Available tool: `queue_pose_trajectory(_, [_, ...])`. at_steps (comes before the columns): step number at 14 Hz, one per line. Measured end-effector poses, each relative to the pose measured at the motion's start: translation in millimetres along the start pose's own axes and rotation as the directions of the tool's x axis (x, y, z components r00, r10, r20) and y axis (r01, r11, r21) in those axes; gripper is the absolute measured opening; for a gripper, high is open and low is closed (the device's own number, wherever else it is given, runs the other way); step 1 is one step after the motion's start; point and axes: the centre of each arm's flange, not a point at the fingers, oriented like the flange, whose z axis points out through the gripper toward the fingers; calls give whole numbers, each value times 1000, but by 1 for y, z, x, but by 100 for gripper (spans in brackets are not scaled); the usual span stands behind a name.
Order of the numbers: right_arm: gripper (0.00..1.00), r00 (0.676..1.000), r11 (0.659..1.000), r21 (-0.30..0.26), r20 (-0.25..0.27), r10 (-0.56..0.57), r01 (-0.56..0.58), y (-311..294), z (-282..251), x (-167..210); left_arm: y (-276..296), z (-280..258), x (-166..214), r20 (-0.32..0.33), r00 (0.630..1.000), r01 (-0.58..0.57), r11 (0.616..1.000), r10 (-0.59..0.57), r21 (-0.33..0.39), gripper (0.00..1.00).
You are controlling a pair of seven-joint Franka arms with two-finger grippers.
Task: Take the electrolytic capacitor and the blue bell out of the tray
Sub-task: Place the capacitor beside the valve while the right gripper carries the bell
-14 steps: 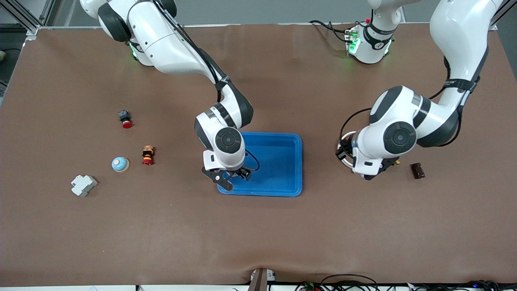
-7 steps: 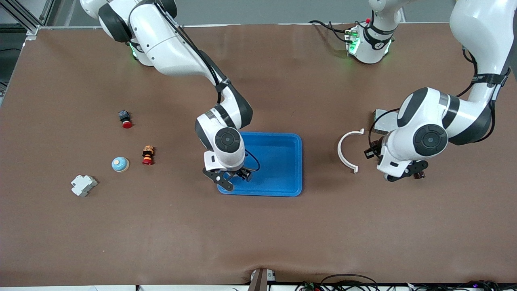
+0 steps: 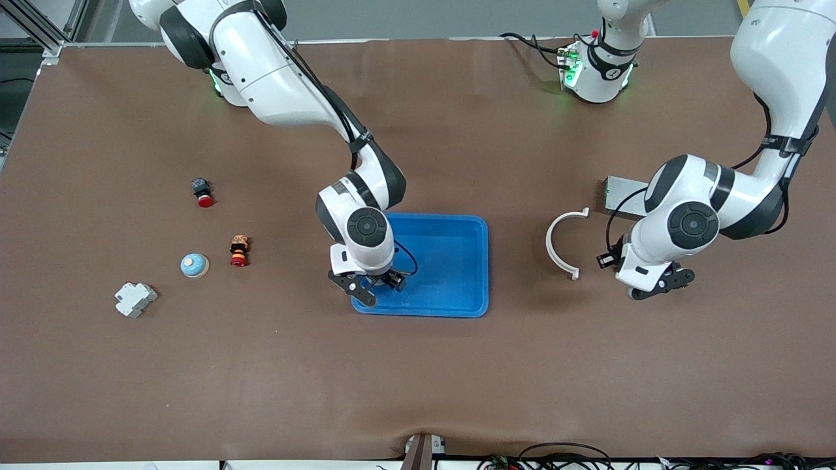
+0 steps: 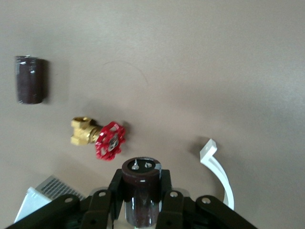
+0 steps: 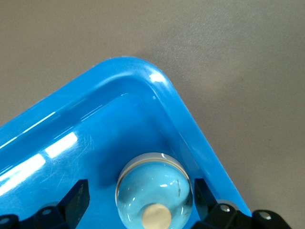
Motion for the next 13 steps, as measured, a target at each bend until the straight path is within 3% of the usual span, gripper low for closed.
queue_pose_trajectory(4, [90,1000,1000,-3,2,1,-1,0,2,-2,9,33,6,-40,999,-9,1000,9,-11,33])
queue_pose_trajectory(6, [69,1000,1000,-4,4,3,-3,0,-1,-2,12,50,6,-41,999,-7,1000,7,-8,33])
queue_pose_trajectory(7, [65,1000,1000,2,11,9,-9,0,-5,-3,13,55,6,-37,999,-8,1000,7,-9,33])
queue_pose_trajectory(10, [65,999,999,9,36,30,-31,-1,-9,0,12,65,7,-27,1000,-4,1000,4,-18,33])
queue_pose_trajectory(13, [65,997,999,-11,73,-29,30,11,-36,27,9,74,9,-18,1000,2,1000,-2,-19,33])
